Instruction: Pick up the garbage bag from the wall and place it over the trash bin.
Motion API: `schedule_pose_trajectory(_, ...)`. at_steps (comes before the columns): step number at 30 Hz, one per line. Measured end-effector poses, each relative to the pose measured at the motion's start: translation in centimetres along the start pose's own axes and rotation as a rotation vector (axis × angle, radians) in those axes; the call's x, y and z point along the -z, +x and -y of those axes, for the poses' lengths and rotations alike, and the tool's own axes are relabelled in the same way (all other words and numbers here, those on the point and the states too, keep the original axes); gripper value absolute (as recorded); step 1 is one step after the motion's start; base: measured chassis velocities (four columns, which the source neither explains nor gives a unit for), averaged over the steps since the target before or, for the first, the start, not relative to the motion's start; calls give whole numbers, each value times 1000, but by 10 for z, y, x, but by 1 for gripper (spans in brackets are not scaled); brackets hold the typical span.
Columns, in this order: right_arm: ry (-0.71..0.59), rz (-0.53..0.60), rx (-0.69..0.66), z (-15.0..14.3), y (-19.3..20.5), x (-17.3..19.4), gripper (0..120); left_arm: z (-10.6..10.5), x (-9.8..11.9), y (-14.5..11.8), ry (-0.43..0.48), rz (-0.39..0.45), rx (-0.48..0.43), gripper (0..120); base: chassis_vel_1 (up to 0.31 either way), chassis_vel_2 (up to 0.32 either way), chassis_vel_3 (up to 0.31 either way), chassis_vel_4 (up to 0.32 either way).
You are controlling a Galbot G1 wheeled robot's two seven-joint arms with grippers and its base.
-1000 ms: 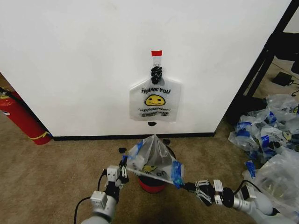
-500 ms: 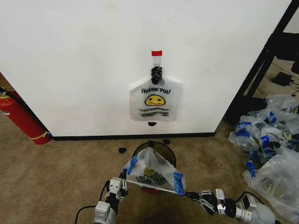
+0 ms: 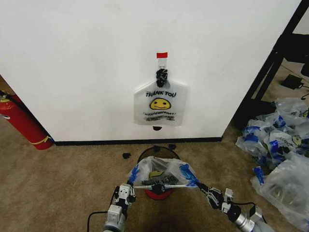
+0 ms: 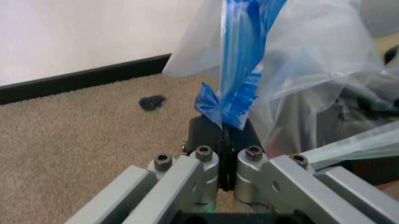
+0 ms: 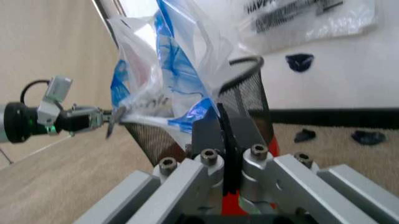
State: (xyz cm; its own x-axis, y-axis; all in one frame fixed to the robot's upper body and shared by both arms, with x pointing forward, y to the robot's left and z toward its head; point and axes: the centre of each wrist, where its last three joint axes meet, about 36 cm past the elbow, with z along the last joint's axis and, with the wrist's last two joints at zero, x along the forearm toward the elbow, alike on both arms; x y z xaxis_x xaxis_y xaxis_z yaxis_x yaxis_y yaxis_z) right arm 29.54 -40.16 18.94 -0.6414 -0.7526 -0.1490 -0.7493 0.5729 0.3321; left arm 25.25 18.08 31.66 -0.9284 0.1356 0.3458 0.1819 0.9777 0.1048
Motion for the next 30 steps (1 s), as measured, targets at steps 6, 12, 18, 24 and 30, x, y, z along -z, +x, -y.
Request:
schedule_pose_trajectory(6,-4,-47,49,1,9,-8,0,0,2,8,-6,-4,-7,0,0,0,0,0)
schedule_pose_trajectory(12,-27,-71,126,0,9,-1,0,-1,9,15,-14,6,-22,0,0,0,0,0)
schedule_pose_trajectory(18,-5,-64,86,14,5,4,0,1,14,7,-27,17,-35,0,0,0,0,0)
schedule_pose_trajectory(24,-21,-23,-40,17,-3,-10,0,1,-5,-18,-41,-21,-22,0,0,0,0,0)
schedule_pose_trajectory(30,-49,3,-110,16,-18,-23,0,0,-8,-25,-45,-32,-18,0,0,0,0,0)
